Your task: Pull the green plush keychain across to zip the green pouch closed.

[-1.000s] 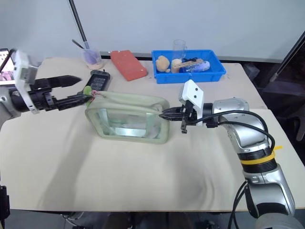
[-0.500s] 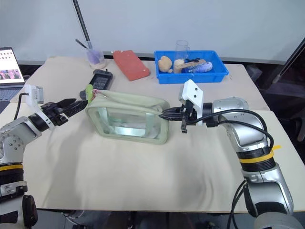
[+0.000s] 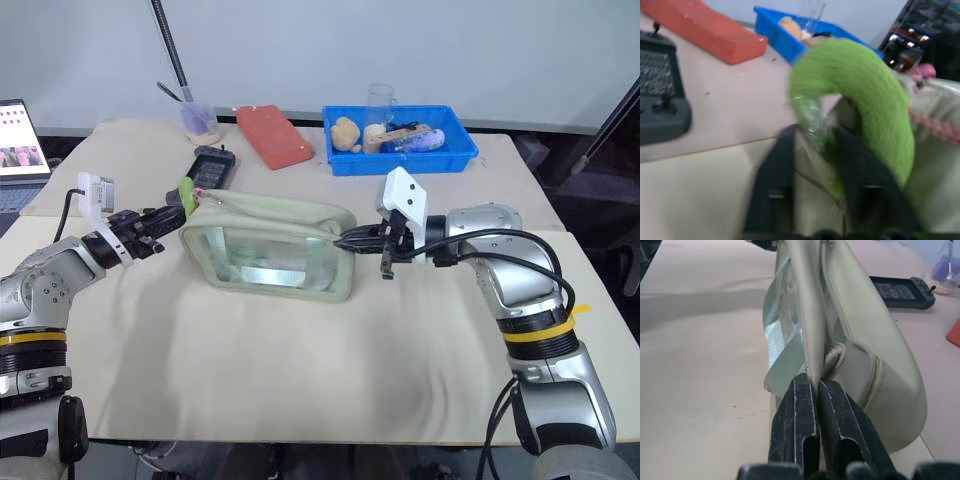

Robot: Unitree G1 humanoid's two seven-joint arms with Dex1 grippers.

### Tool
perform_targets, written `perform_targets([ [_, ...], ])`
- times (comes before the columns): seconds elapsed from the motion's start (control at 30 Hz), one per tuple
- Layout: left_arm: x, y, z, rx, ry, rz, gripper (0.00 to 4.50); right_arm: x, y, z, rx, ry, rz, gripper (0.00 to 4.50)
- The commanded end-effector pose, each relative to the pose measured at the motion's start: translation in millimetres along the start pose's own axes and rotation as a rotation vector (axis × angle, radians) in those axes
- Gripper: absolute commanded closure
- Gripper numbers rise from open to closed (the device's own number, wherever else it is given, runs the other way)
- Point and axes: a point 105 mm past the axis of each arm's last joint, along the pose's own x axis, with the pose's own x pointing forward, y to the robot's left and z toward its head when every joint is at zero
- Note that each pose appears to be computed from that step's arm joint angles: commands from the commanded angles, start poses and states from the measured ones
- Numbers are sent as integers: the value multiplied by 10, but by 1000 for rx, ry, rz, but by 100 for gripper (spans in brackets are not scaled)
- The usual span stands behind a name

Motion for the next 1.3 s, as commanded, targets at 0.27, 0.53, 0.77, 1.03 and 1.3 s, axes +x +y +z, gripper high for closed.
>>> perform_targets([
  [0.27,-85,23,461,61,-120,22,447,-88,-50,134,-55,-27,-37,450],
  [0.53,159,-746,842,263,-126,-258,447,-61,-70,134,-58,-30,-45,450],
  [0.77,352,-1097,480,410,52,-411,447,-20,-57,141,-60,-38,-41,450],
  [1.03,313,-998,493,466,100,-411,167,-15,-39,142,-55,-45,-51,450],
  [1.3,-58,-918,681,537,173,-388,6,-38,-51,140,-58,-38,-62,450],
])
